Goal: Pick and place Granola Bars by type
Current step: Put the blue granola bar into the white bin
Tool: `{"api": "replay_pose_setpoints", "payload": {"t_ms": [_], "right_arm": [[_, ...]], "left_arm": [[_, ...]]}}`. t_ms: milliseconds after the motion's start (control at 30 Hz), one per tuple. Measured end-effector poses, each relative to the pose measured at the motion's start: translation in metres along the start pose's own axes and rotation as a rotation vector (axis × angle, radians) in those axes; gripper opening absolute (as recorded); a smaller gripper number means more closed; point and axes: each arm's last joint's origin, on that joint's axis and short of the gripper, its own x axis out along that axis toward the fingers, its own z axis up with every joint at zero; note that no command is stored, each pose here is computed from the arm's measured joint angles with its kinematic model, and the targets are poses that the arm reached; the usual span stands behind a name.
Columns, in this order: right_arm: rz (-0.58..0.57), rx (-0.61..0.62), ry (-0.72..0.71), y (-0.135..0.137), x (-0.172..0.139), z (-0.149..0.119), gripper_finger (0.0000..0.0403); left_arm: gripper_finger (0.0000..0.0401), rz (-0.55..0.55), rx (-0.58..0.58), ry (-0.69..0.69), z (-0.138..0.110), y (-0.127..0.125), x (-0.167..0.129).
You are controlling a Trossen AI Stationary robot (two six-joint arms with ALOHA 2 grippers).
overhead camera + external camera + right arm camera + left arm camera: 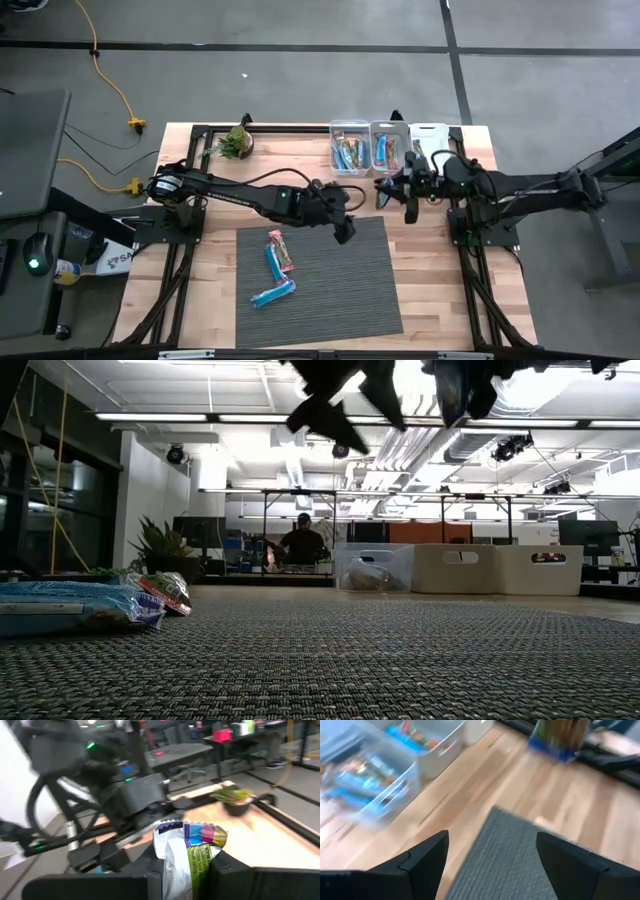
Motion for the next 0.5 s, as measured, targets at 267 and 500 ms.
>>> {"api": "replay_pose_setpoints", "payload": {"t_ms": [267, 500], "right_arm": [[-0.218, 0.008, 0.011, -0.037, -0.012, 0.006, 0.0049], [-0.468, 0.027, 0.007, -0.078, -0.024, 0.01, 0.0052]], "left_arm": [[0.0298, 0.114, -0.059, 0.106, -0.013, 0.01, -0.001], [0.0298, 0.14, -0.047, 0.148, -0.017, 0.013, -0.002]]}}
